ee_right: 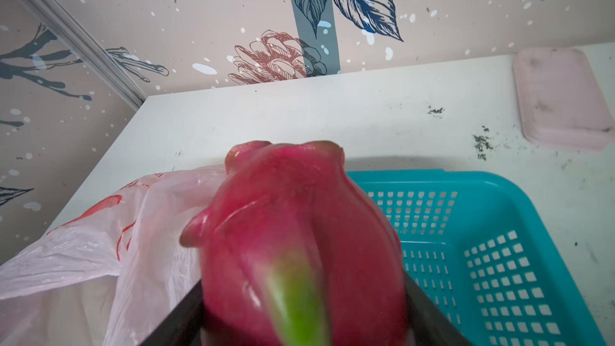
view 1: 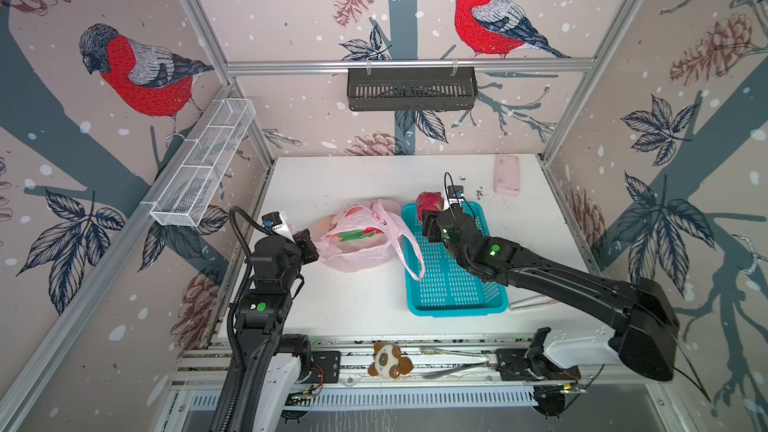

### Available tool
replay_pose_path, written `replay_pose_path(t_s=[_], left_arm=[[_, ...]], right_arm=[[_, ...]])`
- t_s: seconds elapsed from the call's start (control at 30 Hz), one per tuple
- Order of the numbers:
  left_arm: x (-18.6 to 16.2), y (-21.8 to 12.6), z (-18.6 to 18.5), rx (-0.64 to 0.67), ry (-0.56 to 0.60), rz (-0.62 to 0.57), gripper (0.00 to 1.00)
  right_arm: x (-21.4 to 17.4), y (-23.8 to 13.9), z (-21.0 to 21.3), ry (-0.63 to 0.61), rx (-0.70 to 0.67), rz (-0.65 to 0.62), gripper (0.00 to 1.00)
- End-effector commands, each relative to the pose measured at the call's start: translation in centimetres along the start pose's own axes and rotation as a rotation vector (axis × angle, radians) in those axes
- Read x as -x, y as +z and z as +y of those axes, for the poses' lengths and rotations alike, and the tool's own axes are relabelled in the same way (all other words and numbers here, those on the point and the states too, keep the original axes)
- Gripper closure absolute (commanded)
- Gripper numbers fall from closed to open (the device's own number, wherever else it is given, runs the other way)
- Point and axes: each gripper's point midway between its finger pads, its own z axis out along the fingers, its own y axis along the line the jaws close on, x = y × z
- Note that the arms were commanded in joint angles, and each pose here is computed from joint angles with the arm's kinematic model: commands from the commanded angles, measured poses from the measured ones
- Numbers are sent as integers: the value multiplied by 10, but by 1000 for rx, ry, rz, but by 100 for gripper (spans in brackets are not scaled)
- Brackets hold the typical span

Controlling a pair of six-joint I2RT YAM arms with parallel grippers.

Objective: Untie the knot of the plastic bag and take out the fruit
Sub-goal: 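Carry the dragon fruit over the teal basket with the right gripper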

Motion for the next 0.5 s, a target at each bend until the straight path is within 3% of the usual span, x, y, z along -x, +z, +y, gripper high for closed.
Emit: replay_pose_path(t_s=[0.0, 0.47], left_arm=[[9, -3, -5, -18, 15, -31, 100], [10, -3, -6, -23, 16, -33, 100]], right_arm=[[-9, 8, -6, 87, -22, 20, 47], [-50, 48, -12, 207, -36, 125, 46]])
